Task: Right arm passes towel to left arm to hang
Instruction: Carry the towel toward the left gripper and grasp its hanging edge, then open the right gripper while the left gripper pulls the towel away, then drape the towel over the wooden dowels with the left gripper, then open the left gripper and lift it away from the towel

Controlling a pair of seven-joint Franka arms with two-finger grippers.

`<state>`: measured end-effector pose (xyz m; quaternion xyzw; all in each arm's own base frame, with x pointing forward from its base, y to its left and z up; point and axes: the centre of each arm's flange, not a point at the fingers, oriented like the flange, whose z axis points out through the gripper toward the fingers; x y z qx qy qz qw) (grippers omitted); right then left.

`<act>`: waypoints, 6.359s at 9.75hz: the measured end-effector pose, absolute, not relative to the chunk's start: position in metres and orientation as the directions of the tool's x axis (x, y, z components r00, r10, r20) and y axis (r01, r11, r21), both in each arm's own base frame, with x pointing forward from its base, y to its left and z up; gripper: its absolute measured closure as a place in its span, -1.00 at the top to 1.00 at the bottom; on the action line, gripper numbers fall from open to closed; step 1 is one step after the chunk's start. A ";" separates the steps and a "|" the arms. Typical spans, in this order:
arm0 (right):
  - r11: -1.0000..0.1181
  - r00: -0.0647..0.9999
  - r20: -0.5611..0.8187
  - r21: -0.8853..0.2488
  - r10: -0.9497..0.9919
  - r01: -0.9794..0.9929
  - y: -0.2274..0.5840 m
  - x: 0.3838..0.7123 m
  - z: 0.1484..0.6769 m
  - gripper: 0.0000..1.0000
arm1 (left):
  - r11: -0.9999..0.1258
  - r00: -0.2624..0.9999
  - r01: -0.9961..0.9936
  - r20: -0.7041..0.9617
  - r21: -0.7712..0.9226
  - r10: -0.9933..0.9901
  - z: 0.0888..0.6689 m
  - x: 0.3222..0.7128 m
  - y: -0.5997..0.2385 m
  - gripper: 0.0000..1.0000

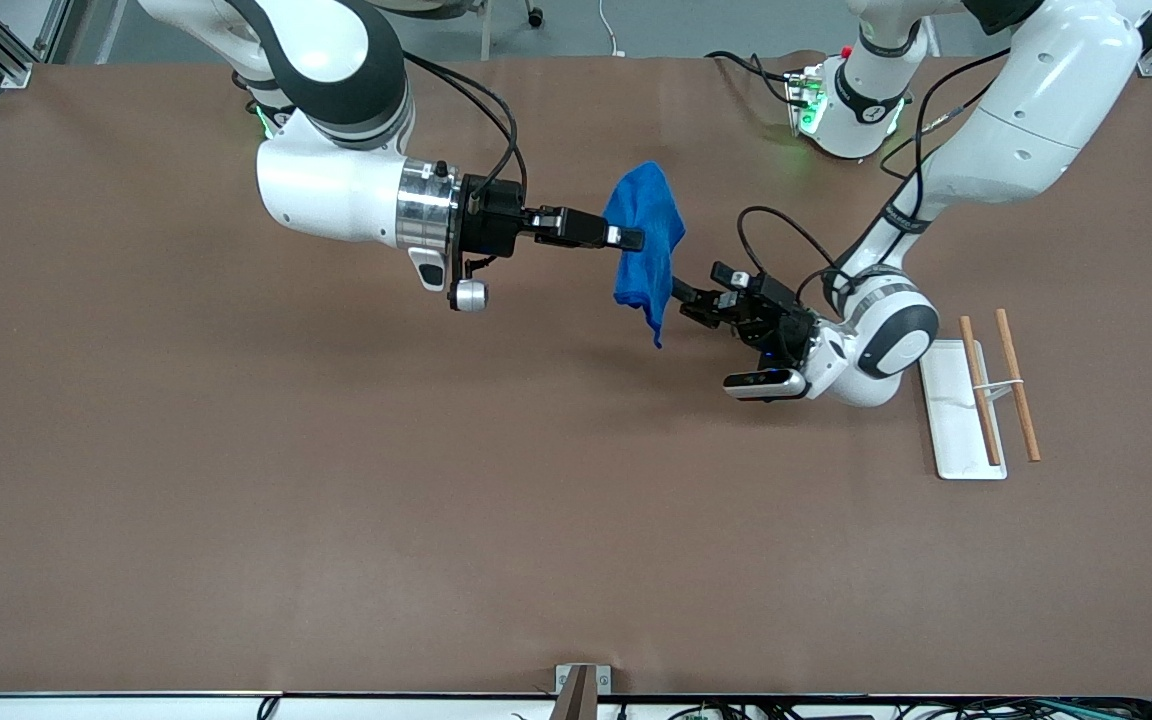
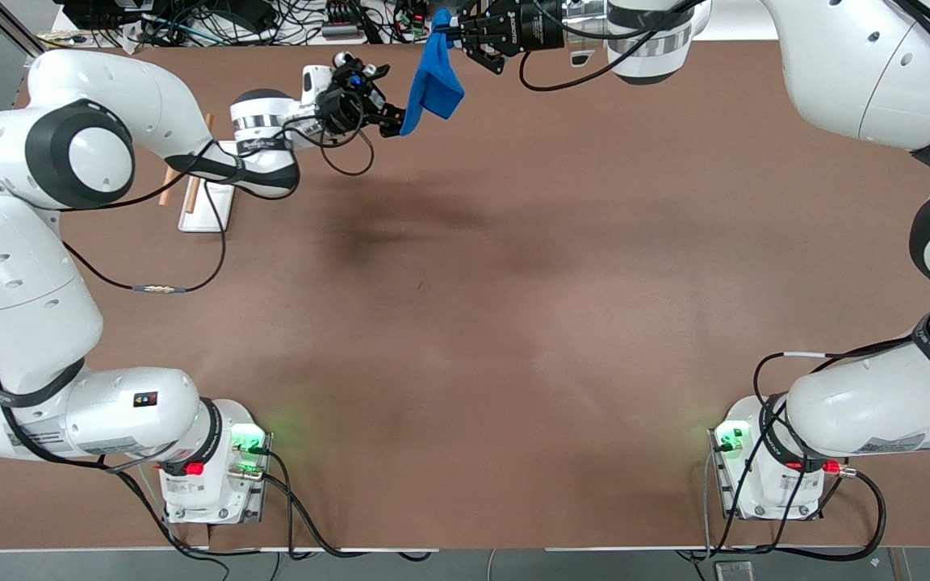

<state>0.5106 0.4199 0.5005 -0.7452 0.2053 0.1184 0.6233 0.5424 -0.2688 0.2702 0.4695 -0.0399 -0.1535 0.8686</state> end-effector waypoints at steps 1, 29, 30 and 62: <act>-0.139 0.888 -0.432 -0.880 -0.158 -0.454 0.420 0.511 0.501 -0.89 | 0.511 0.947 0.238 -0.080 0.826 -0.311 0.268 0.540 -0.275 0.74; -0.590 0.965 -0.142 -0.769 -0.220 -0.247 0.270 0.583 0.421 1.00 | 0.022 0.795 0.591 -0.579 0.806 -0.182 0.412 0.626 -0.057 -0.95; -0.657 0.973 -0.120 -0.720 -0.198 -0.222 0.239 0.593 0.416 1.00 | -0.095 0.770 0.619 -0.626 0.780 -0.124 0.418 0.628 -0.028 -0.95; -0.983 0.982 -0.049 -0.015 -0.184 -0.185 -0.070 0.534 0.668 1.00 | -0.878 0.859 0.468 -0.286 0.098 0.425 0.407 0.638 0.242 0.67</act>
